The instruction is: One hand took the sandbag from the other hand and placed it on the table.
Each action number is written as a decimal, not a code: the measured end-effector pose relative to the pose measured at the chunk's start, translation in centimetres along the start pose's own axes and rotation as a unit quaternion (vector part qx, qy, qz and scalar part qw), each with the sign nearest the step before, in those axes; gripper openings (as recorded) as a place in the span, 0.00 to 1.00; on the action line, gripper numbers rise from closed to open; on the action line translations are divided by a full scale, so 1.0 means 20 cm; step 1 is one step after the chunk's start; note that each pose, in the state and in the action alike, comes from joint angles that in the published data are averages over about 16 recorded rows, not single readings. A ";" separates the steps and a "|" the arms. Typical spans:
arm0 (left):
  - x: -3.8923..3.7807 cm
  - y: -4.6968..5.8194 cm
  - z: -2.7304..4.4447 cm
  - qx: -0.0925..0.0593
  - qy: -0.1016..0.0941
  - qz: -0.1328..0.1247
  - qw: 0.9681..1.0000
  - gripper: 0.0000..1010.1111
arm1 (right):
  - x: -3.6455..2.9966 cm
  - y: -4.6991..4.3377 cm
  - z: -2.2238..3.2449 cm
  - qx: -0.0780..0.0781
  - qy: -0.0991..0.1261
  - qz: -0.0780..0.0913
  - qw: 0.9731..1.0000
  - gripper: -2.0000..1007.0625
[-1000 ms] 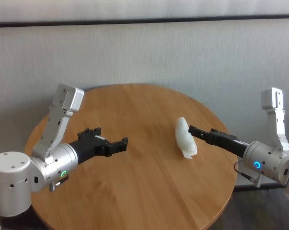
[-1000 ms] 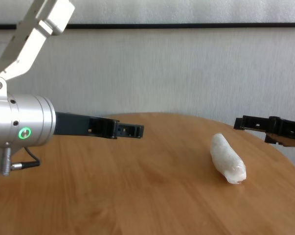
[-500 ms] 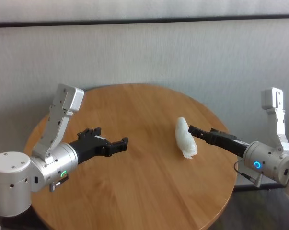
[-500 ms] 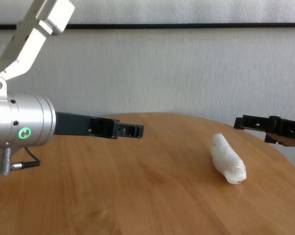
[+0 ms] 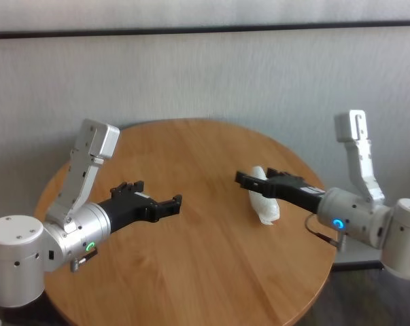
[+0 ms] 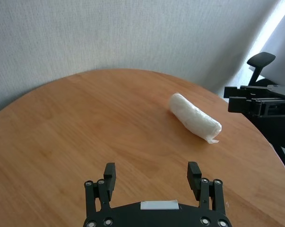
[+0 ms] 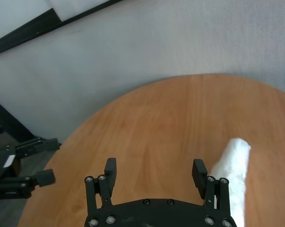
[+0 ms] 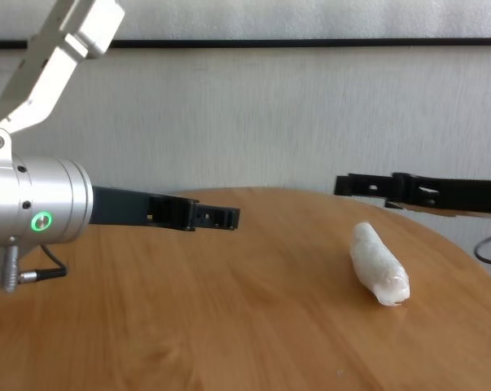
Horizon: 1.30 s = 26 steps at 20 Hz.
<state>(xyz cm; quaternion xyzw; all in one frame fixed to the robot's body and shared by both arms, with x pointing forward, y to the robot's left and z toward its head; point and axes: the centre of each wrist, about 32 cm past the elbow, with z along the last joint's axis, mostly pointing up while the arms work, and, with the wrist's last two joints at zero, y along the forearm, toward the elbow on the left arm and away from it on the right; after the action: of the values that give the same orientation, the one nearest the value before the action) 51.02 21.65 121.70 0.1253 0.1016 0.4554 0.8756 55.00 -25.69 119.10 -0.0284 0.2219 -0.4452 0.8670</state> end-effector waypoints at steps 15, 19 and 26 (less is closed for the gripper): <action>0.000 0.00 0.000 0.000 0.000 0.000 1.000 0.99 | -0.122 0.180 0.075 0.010 -0.037 0.056 0.998 1.00; 0.000 0.00 0.000 0.000 0.000 0.000 1.000 0.99 | -0.130 0.196 0.075 0.009 -0.039 0.058 0.998 1.00; 0.008 0.00 -0.010 -0.002 -0.004 0.006 1.000 0.99 | -0.125 0.194 0.064 0.008 -0.044 0.050 0.998 1.00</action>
<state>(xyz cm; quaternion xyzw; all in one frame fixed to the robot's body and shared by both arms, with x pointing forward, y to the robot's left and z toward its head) 51.01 21.83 121.52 0.1259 0.0967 0.4607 0.8732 57.20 -21.59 120.19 -0.0303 0.1809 -0.4016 0.8972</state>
